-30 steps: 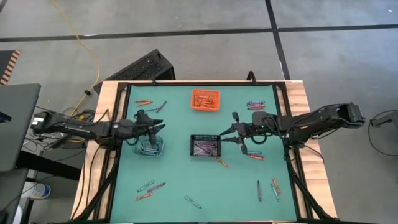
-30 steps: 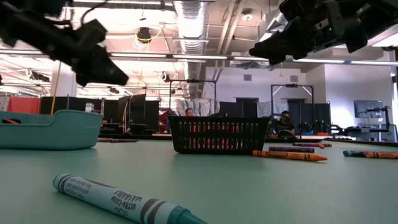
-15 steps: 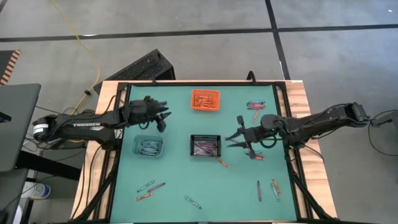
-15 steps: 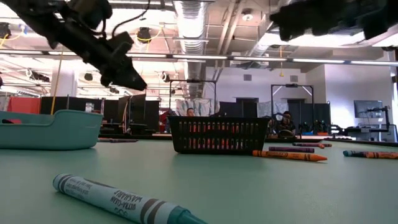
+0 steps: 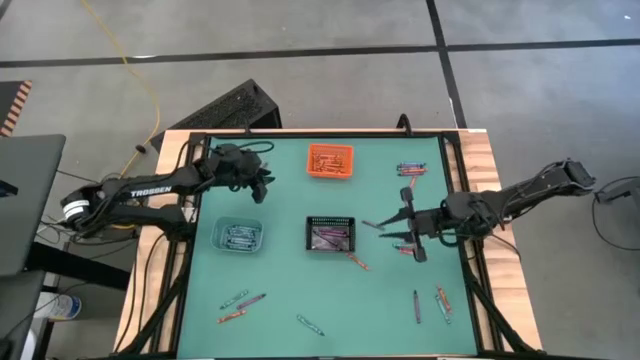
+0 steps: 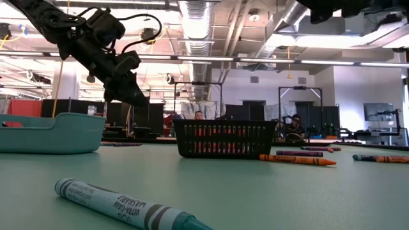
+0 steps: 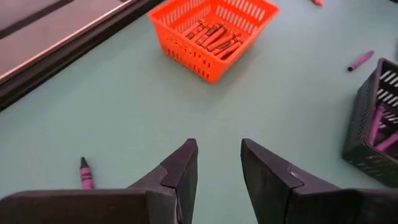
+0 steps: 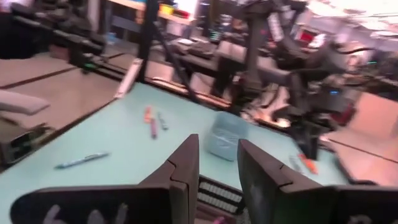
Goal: Sort crayons
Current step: Put the orange crayon into the orange bin
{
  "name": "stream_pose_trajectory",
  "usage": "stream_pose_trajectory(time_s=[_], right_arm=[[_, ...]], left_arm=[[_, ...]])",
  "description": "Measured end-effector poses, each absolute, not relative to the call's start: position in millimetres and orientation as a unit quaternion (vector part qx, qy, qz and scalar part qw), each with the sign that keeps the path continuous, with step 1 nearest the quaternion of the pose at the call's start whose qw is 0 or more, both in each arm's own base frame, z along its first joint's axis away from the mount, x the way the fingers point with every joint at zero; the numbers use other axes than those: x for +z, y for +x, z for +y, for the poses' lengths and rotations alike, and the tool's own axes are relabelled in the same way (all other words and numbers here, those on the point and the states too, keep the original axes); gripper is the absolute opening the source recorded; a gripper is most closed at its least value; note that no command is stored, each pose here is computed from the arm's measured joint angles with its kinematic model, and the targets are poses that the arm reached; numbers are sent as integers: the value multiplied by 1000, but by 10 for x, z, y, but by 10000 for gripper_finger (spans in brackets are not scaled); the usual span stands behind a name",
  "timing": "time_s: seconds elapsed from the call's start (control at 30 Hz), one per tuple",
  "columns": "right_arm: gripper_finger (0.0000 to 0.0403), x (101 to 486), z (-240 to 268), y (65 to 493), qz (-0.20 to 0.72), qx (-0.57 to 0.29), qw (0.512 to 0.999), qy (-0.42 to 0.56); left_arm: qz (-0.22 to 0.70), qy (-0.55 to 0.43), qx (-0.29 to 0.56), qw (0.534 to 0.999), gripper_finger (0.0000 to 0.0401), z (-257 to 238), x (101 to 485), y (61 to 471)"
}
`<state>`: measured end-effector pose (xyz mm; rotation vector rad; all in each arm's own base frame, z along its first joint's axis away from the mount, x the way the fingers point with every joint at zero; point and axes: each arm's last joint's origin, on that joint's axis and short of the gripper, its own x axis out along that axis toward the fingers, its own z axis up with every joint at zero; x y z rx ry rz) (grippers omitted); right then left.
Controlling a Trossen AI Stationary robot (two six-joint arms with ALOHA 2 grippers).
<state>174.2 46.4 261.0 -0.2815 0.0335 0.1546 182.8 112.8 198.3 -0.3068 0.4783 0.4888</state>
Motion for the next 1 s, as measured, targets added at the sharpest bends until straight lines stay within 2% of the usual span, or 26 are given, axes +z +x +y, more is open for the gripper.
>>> stream_pose_trajectory(time_s=[0.23, 0.4, 0.57, 0.8, 1.0], right_arm=[[111, 2557, 384, 1705, 34, 49, 988, -143], [111, 2310, 305, 1680, 5, 25, 989, -149], [111, 2198, 199, 1649, -25, -9, 989, -148], [111, 2130, 131, 1656, 10, -25, 990, -138], [111, 2063, 132, 1653, 44, -19, 989, -142]], left_arm=[[252, -167, 276, 912, 111, 1287, 1965, 1766], [329, -194, 302, 874, 111, 1485, 1922, 1776], [409, -173, 328, 834, 111, 1717, 1918, 1927], [490, -189, 313, 791, 111, 1980, 1761, 2193], [555, -180, 360, 728, 111, 2104, 1705, 2267]])
